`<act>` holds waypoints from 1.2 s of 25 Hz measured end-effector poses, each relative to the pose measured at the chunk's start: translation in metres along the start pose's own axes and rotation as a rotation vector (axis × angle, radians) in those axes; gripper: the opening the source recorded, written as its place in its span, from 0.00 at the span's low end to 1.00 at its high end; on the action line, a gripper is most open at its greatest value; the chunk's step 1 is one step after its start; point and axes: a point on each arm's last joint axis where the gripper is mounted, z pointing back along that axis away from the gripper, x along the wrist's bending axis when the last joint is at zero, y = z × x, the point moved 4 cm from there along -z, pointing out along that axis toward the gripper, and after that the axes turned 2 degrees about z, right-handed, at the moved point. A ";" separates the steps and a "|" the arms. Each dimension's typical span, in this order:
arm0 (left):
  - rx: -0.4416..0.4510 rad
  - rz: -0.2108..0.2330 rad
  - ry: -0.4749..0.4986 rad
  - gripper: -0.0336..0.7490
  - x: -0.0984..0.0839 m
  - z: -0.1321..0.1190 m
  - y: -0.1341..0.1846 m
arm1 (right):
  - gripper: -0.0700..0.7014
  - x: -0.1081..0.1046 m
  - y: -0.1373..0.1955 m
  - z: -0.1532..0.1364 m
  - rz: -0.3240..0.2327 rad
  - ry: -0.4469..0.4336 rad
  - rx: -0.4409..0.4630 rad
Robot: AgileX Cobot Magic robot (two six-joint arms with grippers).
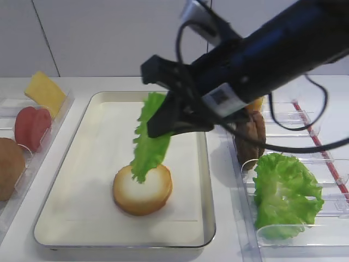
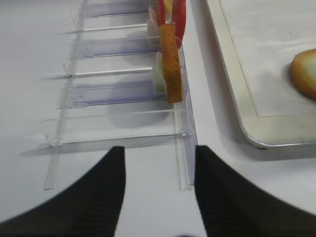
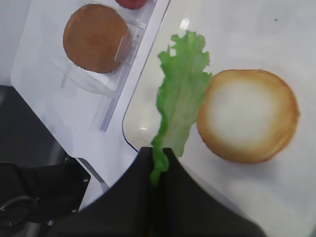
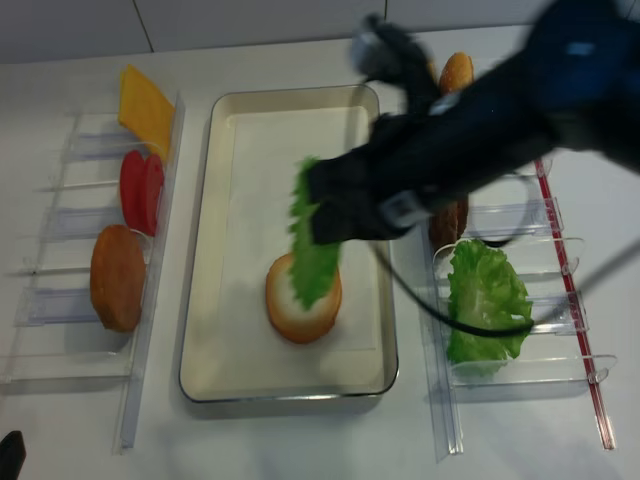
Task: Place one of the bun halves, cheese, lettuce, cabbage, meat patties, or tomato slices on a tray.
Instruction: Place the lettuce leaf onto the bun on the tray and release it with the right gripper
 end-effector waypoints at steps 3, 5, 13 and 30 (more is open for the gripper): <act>0.000 0.000 0.000 0.45 0.000 0.000 0.000 | 0.16 0.004 -0.007 -0.031 0.012 -0.009 0.055; 0.000 0.000 0.000 0.45 0.000 0.000 0.000 | 0.16 0.003 -0.009 -0.047 0.014 -0.009 0.085; 0.000 0.000 0.000 0.45 0.000 0.000 0.000 | 0.16 -0.025 -0.004 -0.081 -0.023 0.050 0.150; 0.000 0.000 0.000 0.45 0.000 0.000 0.000 | 0.16 -0.053 0.002 -0.078 0.049 0.261 0.202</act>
